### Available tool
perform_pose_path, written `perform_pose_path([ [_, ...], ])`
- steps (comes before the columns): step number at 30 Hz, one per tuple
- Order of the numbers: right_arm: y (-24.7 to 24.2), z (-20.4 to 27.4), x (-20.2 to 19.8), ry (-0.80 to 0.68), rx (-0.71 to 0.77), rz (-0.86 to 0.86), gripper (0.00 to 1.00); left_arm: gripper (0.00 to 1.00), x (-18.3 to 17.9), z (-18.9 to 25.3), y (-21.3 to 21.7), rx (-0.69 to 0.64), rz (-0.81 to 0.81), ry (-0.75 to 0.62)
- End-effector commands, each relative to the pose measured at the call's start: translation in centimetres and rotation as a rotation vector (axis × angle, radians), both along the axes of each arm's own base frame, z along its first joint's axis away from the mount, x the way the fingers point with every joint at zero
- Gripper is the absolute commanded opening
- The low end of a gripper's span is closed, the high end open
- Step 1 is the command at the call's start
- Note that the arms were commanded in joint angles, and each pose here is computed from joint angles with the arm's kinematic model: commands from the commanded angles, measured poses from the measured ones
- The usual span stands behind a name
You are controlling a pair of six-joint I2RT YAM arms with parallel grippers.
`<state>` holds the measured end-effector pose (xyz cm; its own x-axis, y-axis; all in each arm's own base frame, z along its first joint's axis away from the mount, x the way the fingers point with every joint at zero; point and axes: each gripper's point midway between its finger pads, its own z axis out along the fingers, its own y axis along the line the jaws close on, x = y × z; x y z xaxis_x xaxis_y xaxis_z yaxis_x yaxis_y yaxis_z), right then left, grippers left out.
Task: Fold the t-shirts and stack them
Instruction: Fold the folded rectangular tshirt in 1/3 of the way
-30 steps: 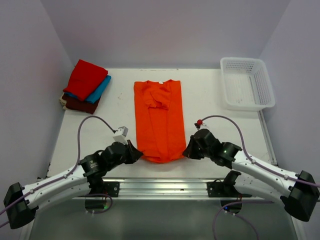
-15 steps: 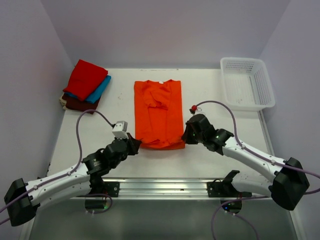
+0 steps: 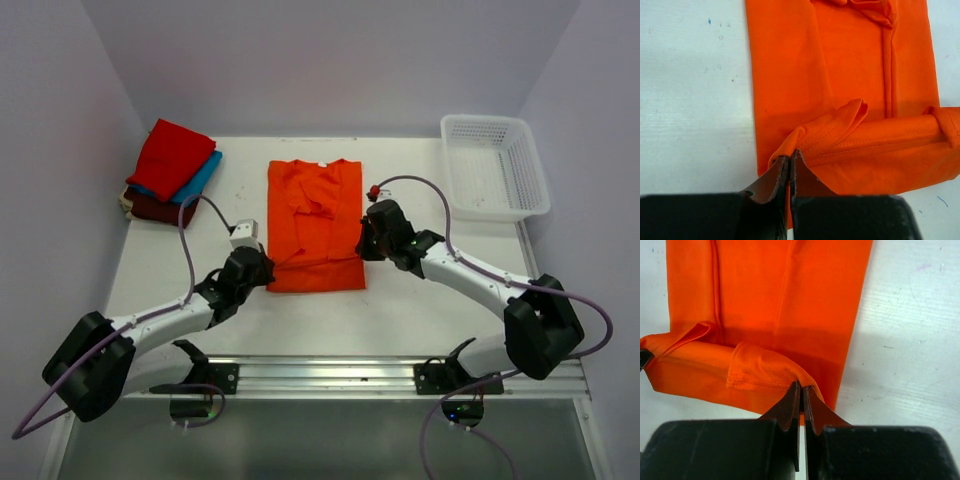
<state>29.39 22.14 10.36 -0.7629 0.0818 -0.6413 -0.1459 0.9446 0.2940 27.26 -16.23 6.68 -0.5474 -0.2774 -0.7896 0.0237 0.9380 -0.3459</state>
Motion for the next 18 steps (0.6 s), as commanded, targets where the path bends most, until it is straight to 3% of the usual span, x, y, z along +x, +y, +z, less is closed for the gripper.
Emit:
perform_pose_path([
  [1,1.0,2.2,2.7,-0.081,0.038,0.009,0.0,0.0,3.3,4.0,-1.9,-0.081,-0.034,-0.129],
  [18,1.5,1.7,4.9,-0.082,0.044,0.0,0.0,0.0,5.8,4.8,-1.7,-0.105,-0.05,-0.156],
])
